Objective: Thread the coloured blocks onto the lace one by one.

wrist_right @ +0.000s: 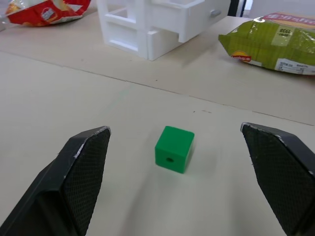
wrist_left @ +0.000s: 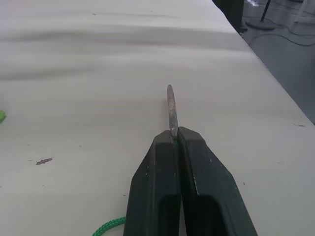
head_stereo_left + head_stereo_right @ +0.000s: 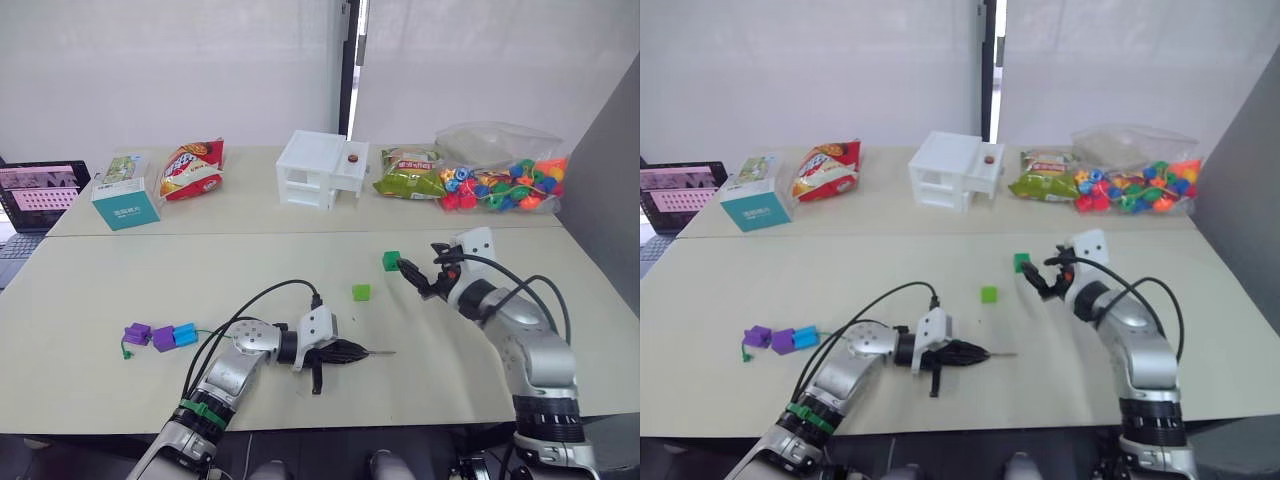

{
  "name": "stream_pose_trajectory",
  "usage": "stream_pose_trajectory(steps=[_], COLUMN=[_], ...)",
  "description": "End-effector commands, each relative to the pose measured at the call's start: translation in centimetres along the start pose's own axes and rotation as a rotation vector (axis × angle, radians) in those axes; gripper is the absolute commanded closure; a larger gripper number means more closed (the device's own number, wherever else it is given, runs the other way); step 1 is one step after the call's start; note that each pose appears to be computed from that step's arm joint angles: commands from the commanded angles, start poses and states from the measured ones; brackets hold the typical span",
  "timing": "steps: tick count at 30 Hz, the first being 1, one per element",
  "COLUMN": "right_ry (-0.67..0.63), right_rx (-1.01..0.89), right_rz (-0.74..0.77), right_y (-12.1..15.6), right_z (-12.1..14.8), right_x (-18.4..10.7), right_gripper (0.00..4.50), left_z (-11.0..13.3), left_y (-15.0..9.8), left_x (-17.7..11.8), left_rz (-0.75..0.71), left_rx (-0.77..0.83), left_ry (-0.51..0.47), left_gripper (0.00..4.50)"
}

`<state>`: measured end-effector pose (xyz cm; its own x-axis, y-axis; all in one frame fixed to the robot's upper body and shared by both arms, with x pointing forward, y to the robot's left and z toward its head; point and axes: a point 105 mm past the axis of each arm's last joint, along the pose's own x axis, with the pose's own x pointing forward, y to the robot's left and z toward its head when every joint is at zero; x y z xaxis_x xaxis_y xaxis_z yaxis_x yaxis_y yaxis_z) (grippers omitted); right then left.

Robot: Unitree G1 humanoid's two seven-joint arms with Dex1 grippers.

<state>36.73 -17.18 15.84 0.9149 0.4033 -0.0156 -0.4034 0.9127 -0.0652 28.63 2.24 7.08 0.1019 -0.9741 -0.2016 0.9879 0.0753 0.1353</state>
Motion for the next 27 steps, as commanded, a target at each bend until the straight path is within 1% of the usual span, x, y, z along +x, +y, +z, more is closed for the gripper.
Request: stream_pose_trajectory(steps=[1, 7, 9, 15, 19, 22, 27], right_ry=[-0.006, 0.032, 0.054, 0.058, 0.063, 0.066, 0.072], right_rx=[-0.055, -0.009, -0.022, -0.017, 0.009, 0.029, 0.05], right_rz=[-0.053, -0.054, -0.053, -0.028, -0.061, -0.075, -0.073], right_y=[-0.6, -0.2, -0.2, 0.3, -0.2, -0.3, 0.0], right_z=[0.2, -1.4, -1.8, -2.1, -2.4, -2.8, -3.5], right_x=[0.6, 2.7, 3.3, 4.8, 6.0, 6.8, 7.3], right_gripper=[0.02, 0.02, 0.02, 0.02, 0.02, 0.86, 2.6], left_z=[0.0, 0.3, 0.4, 0.4, 0.3, 0.3, 0.3], left_y=[0.0, 0.2, 0.2, 0.2, 0.4, 0.4, 0.3], left_x=[-0.2, -0.2, -0.1, -0.2, -0.6, -0.6, -0.6], left_rz=[0.026, 0.042, 0.051, 0.066, 0.095, 0.102, 0.102], left_rx=[-0.015, -0.005, -0.009, -0.025, -0.032, -0.033, -0.033], left_ry=[0.0, -0.005, -0.015, -0.021, -0.019, -0.018, -0.018], left_gripper=[4.5, 4.5, 4.5, 4.5, 4.5, 4.5, 4.5])
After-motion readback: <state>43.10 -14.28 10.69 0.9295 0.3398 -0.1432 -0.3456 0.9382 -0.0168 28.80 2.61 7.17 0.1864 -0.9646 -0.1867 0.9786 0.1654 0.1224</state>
